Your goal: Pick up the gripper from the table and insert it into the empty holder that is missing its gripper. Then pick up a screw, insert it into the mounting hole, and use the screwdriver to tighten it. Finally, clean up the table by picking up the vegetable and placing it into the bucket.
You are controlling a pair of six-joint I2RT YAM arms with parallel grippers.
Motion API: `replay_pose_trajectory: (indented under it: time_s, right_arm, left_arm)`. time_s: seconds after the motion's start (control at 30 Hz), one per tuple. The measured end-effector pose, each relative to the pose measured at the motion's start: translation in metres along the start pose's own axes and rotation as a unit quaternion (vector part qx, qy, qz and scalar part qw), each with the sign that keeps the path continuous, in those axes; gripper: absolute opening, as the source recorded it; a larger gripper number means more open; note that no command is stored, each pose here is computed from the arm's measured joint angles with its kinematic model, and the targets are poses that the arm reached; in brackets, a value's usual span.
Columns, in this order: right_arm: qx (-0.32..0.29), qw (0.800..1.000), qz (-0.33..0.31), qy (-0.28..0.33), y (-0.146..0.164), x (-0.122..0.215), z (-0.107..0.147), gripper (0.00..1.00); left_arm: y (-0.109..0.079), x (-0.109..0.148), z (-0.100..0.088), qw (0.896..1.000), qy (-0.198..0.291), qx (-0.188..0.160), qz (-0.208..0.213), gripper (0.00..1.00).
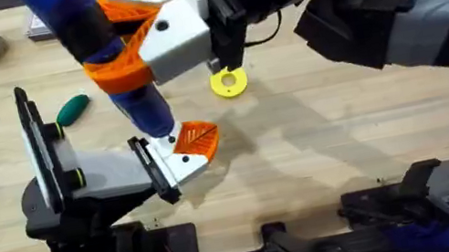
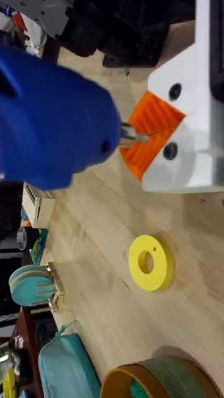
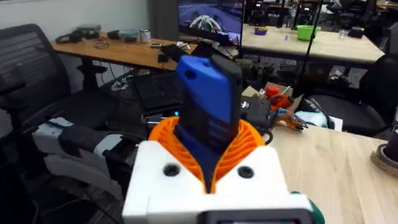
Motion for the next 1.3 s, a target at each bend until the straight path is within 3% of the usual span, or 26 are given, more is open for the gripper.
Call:
replay_pose_trajectory:
  time_s: [1.3]
  right_arm:
    - [-0.006, 1.000, -0.002, 0.008, -0.003, -0.003, 0.015, 0.026]
  left_arm:
    - [0.000, 0.000, 0.000, 1.000, 0.000, 0.000, 0.000, 0.004]
Point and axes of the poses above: each hand's point on the last joint's axis, 136 mm out from that joint toward the fingers, its own x axis back along the fingers, its own y axis along the line the jaws close on, z = x × y, the point moved 7 cm from there along x, back along the fingers, and after that the axes turned 2 degrees about x, right-handed, at the moved point
